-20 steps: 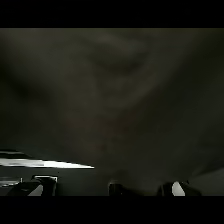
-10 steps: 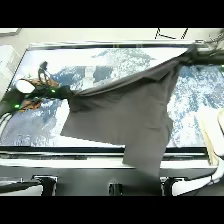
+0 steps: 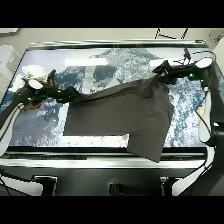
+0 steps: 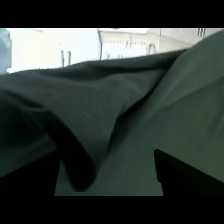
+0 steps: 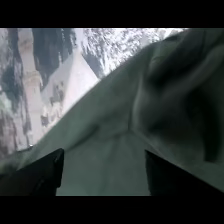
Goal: Fold the clothes and pants, and hang the long-sleeved shirts on hangers.
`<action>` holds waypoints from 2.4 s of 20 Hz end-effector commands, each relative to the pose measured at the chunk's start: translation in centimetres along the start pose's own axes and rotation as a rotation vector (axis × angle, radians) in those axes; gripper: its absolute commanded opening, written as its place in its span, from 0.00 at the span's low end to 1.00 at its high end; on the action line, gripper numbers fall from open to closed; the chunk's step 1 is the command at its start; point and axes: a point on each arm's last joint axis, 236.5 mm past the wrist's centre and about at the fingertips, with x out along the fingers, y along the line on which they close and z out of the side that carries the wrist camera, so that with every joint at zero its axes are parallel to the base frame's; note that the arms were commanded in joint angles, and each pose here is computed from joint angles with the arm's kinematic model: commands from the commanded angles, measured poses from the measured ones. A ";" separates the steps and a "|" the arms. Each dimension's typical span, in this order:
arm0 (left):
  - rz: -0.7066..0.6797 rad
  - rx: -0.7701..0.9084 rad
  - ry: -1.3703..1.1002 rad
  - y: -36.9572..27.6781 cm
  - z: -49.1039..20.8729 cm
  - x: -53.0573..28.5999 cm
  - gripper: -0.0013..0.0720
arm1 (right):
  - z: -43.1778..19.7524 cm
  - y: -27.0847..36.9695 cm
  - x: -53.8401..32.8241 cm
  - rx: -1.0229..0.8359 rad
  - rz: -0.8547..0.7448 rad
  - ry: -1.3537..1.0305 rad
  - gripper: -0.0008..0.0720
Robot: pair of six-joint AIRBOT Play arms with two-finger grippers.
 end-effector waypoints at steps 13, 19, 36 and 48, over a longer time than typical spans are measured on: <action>-0.079 -0.290 0.494 11.6 -18.2 -5.3 0.66 | -20.1 -17.0 -13.7 0.282 -0.487 0.459 0.81; -0.091 -0.220 0.475 8.7 -18.5 -1.7 0.62 | -20.4 -16.9 -13.9 0.285 -0.484 0.467 0.79; -0.087 -0.138 0.424 5.6 -17.5 -4.1 0.05 | -23.3 -18.8 -4.3 0.320 -0.268 0.386 0.73; 0.028 0.474 -0.759 -15.5 4.4 -37.6 0.05 | 0.8 14.8 -31.3 -0.641 -0.221 -0.640 0.07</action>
